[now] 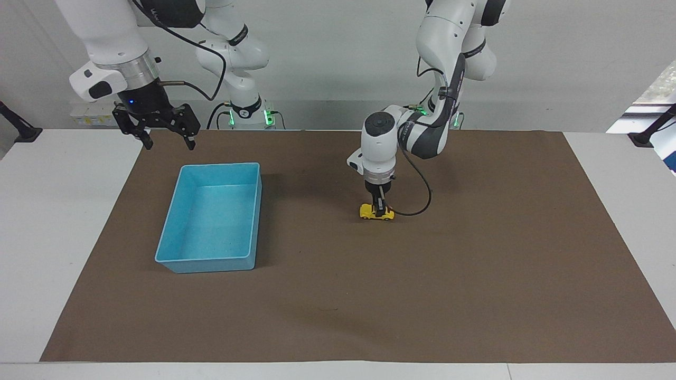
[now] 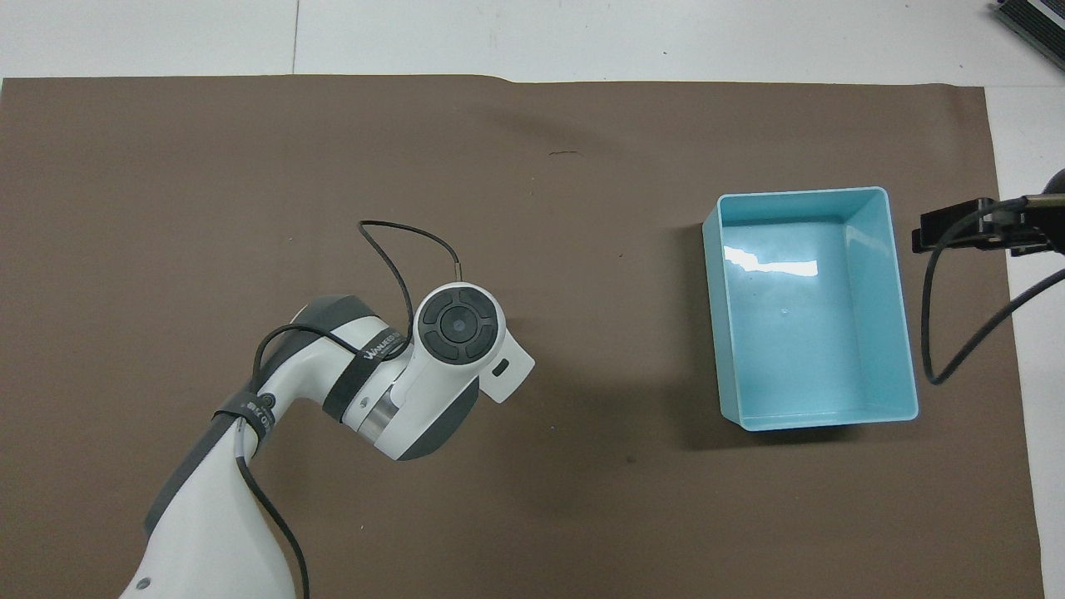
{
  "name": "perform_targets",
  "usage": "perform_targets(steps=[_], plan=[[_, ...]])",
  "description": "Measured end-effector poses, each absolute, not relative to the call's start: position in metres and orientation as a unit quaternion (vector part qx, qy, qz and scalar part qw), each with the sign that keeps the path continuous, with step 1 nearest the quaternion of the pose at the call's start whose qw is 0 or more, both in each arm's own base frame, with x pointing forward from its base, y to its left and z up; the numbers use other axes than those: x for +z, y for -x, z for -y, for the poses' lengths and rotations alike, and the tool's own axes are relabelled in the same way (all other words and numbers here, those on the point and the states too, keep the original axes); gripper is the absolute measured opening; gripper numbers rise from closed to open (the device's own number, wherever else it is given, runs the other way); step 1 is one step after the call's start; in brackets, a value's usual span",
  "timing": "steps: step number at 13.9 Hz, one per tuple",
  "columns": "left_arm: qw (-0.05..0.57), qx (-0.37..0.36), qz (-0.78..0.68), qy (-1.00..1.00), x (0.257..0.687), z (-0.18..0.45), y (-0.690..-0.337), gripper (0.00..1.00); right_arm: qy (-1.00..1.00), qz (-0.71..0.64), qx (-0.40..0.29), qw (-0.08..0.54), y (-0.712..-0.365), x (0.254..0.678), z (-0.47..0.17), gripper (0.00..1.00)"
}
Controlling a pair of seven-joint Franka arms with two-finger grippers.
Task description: Wind up and store yellow beetle car
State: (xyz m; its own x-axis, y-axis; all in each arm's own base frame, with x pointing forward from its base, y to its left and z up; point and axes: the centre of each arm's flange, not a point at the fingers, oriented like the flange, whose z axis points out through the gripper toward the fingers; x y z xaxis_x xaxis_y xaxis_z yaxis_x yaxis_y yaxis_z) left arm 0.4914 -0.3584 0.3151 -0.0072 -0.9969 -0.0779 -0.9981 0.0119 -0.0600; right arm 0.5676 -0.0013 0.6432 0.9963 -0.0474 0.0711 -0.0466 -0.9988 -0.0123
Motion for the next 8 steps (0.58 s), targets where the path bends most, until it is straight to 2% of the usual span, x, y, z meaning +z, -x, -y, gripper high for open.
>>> perform_targets(steps=[8], plan=[[0.044,0.027,-0.727,0.685,0.315,0.293,-0.517,0.44,0.999,-0.024,-0.036,0.005,-0.568,0.643,0.001,1.00]])
